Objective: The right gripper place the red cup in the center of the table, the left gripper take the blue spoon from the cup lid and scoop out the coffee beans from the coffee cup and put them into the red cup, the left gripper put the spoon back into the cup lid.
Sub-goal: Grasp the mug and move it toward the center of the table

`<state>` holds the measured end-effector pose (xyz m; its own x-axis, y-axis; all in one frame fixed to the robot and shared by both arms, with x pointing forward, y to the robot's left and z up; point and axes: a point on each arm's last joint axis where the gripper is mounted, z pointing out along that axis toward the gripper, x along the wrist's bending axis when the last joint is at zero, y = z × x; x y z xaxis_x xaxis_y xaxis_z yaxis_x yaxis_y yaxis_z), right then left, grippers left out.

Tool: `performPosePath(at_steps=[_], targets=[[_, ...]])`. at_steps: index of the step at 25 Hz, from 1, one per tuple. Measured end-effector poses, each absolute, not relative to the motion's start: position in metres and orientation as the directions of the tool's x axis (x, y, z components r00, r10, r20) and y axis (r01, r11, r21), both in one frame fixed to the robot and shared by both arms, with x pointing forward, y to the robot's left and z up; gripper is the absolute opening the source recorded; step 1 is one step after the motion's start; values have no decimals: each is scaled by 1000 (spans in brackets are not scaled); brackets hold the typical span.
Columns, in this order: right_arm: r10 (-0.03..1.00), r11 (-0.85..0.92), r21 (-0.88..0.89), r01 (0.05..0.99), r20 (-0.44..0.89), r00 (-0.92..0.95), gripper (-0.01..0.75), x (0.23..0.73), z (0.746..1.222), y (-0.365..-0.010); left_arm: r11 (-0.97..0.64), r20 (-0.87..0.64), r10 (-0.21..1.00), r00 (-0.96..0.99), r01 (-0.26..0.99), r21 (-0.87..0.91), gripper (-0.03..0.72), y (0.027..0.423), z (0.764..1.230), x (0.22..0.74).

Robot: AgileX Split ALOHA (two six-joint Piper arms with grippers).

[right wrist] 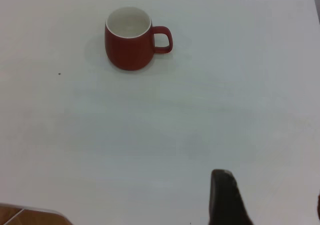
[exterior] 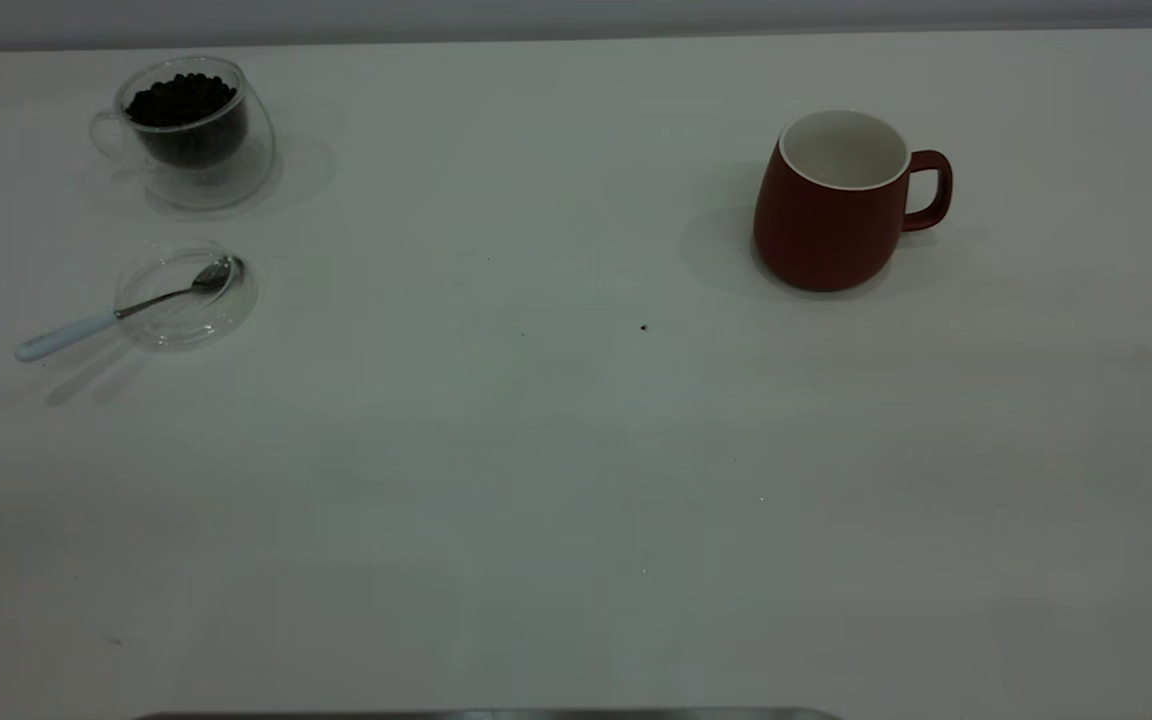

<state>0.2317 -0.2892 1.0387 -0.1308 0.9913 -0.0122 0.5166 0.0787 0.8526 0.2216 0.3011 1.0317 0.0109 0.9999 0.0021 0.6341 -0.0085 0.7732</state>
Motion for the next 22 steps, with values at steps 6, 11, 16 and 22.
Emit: performPosePath(at_steps=[6, 11, 16, 22], targets=[[991, 79, 853, 517, -12, -131, 465, 232, 1039, -289, -9, 2, 1000, 11, 634, 773, 559, 301, 1032, 222], [991, 79, 853, 517, -12, -131, 465, 232, 1039, -289, -8, 1, 1000, 10, 634, 773, 559, 301, 1032, 222], [991, 79, 853, 517, -12, -131, 465, 232, 1039, -289, -7, 1, 1000, 10, 634, 773, 559, 301, 1032, 222], [991, 79, 853, 517, -12, -131, 465, 232, 1039, -289, -1, -4, 1000, 6, 634, 773, 559, 301, 1032, 222]])
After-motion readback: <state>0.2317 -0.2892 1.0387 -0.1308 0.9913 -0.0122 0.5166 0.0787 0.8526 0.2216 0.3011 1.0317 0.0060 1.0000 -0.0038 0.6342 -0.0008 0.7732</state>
